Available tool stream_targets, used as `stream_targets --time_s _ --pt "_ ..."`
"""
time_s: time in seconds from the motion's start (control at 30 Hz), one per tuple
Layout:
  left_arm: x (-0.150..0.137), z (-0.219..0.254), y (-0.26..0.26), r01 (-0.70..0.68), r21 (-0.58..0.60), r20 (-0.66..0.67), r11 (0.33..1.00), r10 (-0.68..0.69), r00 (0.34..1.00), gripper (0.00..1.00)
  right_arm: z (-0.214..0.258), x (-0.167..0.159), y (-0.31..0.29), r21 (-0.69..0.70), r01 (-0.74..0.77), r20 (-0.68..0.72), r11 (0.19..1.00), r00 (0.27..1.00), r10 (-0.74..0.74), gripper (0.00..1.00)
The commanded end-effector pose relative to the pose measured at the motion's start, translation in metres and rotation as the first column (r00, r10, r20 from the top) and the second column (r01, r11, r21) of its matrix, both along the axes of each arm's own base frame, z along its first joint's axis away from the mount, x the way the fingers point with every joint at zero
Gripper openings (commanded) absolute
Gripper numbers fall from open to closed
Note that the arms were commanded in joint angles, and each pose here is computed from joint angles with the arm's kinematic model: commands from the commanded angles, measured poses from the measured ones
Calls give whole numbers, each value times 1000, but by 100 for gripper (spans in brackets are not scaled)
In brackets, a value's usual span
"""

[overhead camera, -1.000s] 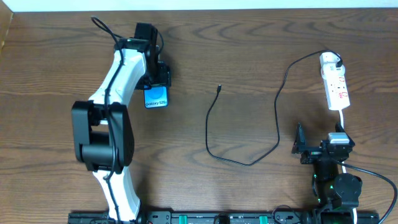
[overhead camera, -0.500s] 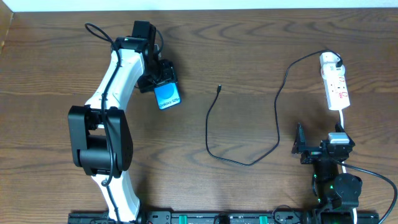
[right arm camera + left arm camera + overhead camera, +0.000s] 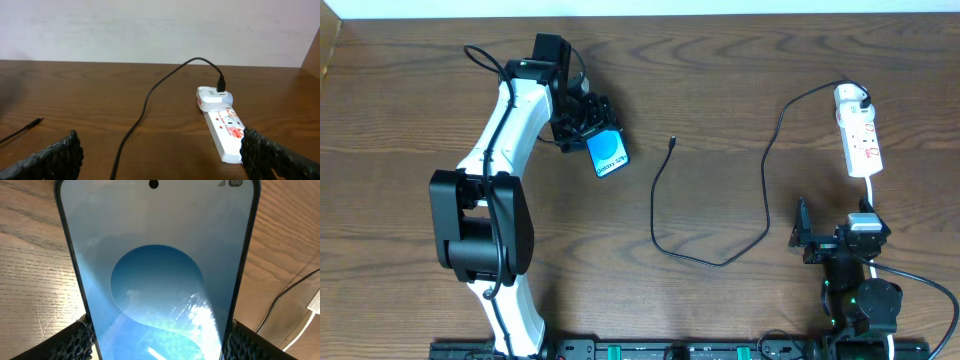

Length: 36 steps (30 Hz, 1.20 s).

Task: Plug charger to phone and switch on socket
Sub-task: 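Lift the phone with the left gripper and tilt it rightward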

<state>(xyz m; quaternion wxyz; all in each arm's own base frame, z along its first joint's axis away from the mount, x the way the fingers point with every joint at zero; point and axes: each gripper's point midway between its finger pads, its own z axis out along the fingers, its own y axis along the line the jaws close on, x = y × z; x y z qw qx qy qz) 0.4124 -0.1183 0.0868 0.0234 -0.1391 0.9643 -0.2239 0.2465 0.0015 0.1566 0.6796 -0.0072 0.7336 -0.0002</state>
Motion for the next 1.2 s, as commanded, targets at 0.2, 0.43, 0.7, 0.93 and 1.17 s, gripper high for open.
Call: stream_targets --time_s 0.2,0.43,0.7,0.93,1.17 --pt "-1 22 -6 -2 -41 36 999 3 999 65 -1 0 5 6 -22 -4 1000 1000 22 99" --pt "-1 22 -6 -57 -49 8 997 58 998 64 -1 0 5 7 -22 -4 1000 1000 22 99" --pt "-1 22 -6 -221 -63 -80 973 216 973 64 -1 0 5 7 -22 -4 1000 1000 22 99" --pt "-1 22 -7 -362 -63 -159 930 349 923 64 -1 0 5 7 -22 -4 1000 1000 22 99" --pt "-6 27 -16 -400 -110 -229 910 368 901 62 -1 0 5 7 -22 -4 1000 1000 22 99"
